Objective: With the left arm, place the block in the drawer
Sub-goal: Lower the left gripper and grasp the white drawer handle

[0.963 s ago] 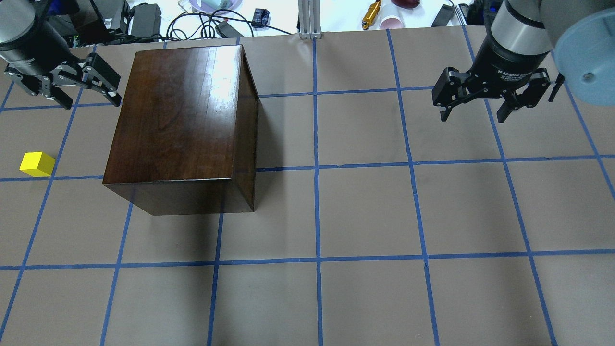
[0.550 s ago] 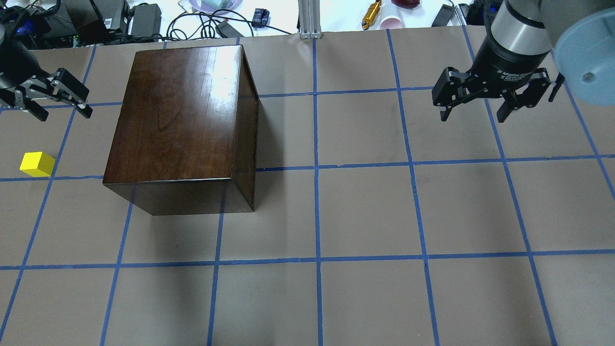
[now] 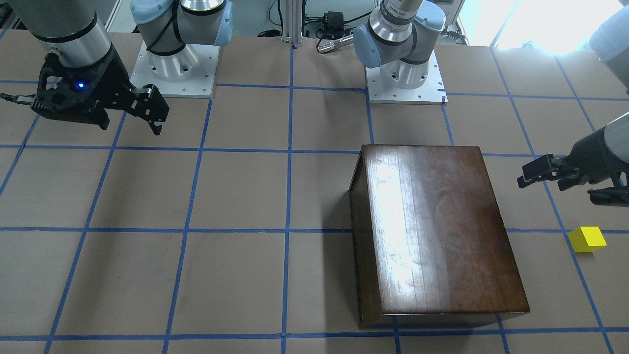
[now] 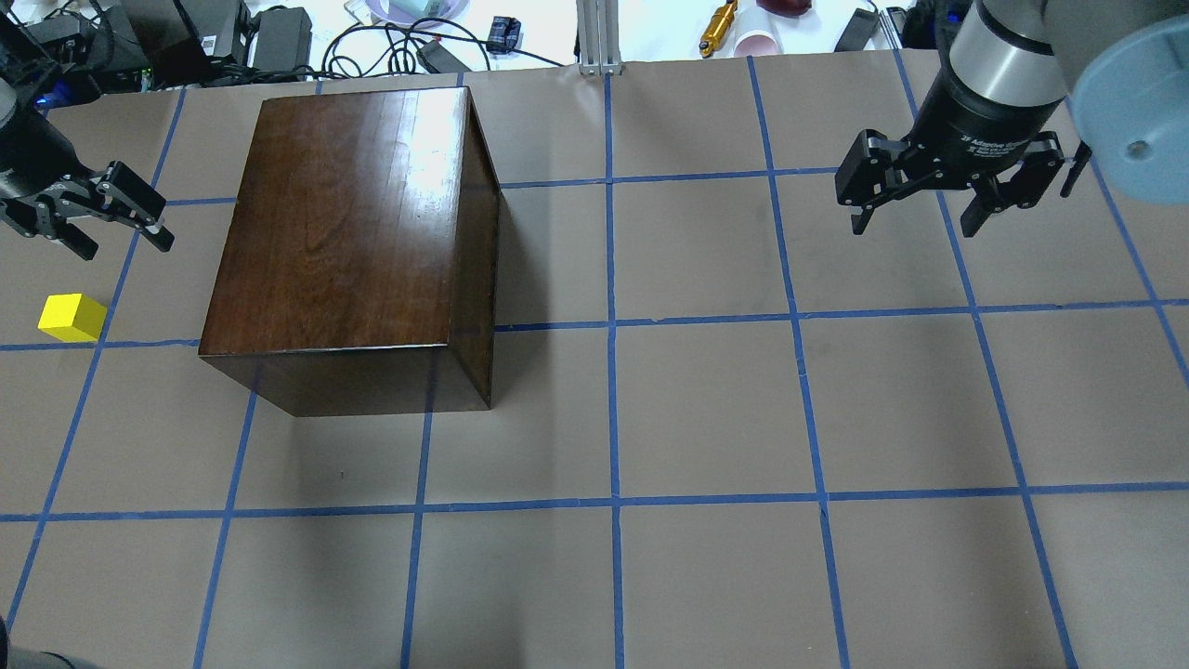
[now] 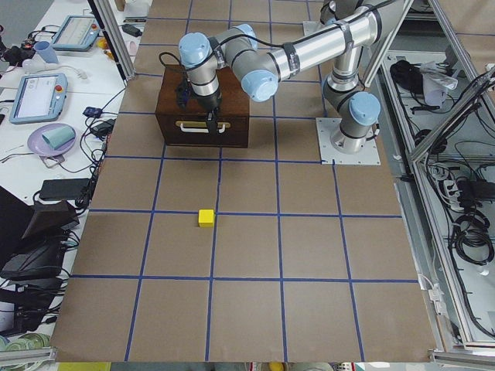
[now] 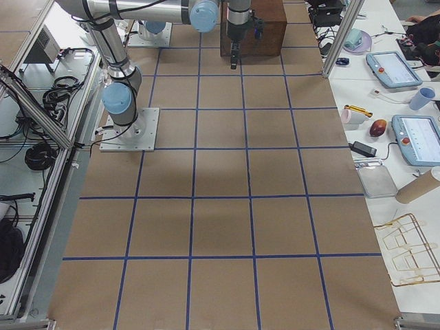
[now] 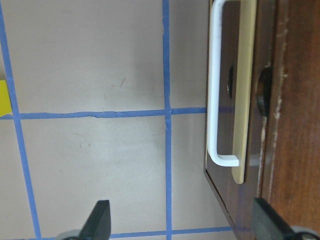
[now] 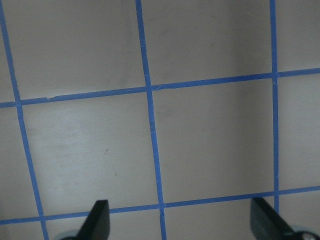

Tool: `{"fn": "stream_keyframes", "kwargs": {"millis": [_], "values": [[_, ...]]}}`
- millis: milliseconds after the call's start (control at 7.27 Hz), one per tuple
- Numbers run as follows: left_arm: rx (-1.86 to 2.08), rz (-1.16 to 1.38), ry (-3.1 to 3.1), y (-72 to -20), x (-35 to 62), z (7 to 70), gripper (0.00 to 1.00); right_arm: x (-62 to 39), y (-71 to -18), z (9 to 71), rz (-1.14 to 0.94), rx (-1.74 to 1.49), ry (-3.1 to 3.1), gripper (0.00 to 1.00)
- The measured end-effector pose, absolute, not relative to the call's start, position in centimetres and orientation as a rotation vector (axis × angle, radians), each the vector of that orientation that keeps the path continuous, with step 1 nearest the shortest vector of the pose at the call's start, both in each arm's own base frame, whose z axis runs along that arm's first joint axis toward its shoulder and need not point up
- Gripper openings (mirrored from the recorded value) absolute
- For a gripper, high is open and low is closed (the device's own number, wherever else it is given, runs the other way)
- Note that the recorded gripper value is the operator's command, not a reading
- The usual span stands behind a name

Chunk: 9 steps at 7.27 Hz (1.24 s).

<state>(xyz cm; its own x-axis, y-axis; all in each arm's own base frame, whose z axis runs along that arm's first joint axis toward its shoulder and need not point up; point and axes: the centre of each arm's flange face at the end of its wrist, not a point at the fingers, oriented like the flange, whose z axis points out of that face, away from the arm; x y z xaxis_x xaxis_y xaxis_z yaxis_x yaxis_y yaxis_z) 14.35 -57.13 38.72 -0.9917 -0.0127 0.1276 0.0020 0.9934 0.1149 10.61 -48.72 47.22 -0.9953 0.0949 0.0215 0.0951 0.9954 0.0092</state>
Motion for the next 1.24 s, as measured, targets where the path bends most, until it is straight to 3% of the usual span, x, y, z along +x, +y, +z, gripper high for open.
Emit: {"fn": "stream_keyframes", "kwargs": {"millis": [1238], "values": [[-0.027, -0.031, -2.779, -57.8, 16.9, 30.0, 1.0, 10.6, -48.7, 47.2, -0.016, -0.149, -3.118, 1.0]]}}
